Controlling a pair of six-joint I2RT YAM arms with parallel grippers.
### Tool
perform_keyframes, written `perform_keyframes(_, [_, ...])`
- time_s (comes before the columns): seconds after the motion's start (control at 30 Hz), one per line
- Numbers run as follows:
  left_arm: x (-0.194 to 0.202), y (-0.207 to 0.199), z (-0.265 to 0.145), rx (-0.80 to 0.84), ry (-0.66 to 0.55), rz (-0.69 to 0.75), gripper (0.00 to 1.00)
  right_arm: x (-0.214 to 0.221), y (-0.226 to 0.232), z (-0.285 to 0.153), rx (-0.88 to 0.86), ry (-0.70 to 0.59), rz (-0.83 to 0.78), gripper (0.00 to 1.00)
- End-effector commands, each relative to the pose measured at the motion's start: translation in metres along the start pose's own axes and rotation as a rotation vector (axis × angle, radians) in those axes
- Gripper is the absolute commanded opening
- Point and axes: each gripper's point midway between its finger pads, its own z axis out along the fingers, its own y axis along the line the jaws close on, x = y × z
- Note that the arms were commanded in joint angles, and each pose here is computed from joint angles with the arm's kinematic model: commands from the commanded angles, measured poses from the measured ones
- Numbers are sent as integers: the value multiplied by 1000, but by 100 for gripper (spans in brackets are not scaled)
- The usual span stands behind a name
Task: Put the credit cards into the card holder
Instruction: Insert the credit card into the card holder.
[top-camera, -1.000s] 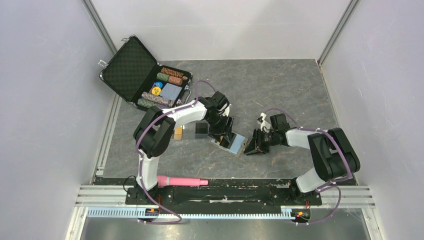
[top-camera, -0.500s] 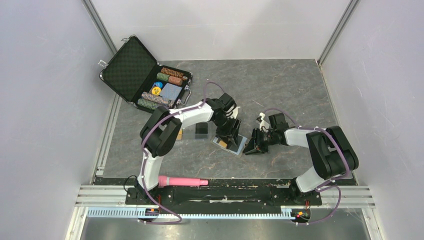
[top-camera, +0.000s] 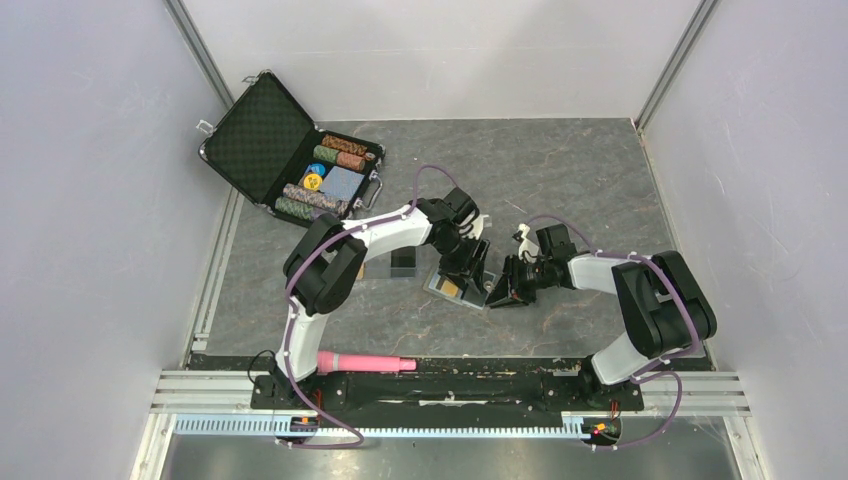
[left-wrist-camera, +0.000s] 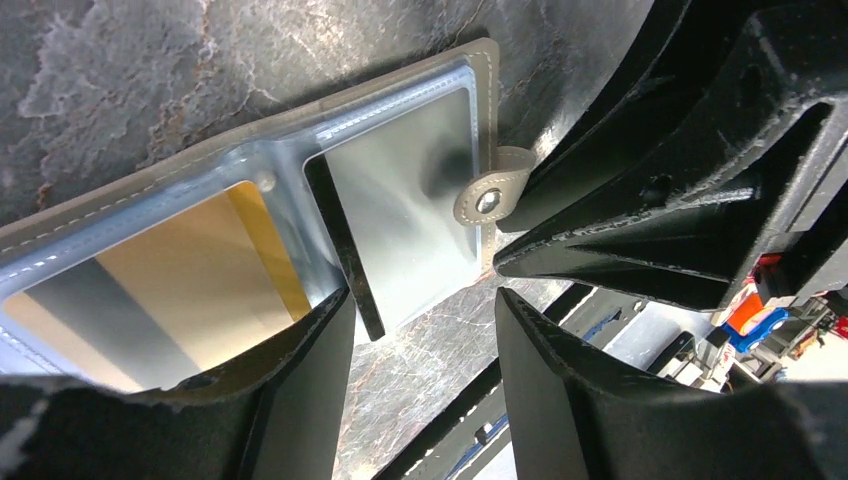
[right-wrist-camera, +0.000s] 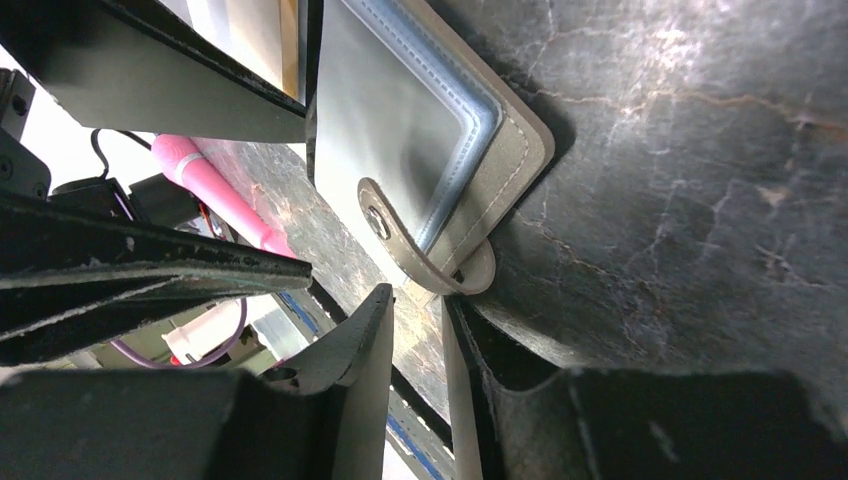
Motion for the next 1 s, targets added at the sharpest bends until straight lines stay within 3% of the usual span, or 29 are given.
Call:
perform_keyframes(0.0, [-23, -27, -14, 95, -76, 89, 61, -23, -7, 0, 83, -67, -61, 27])
perform_keyframes(0.3, [-51, -12, -54, 154, -209, -37, 65, -42, -6, -7, 143, -96, -112, 27])
perform_keyframes(0.5, [-56, 36, -79, 60, -288, -164, 65, -54, -3, -17, 186, -118, -163, 27])
perform_keyframes(0.7, [-46, 69, -76, -101, -239, -172, 64, -56, 2, -23, 194, -121, -189, 27])
perform_keyframes(0.97, [-38, 79, -55, -122, -186, -183, 58, -57, 9, -27, 181, -128, -199, 27])
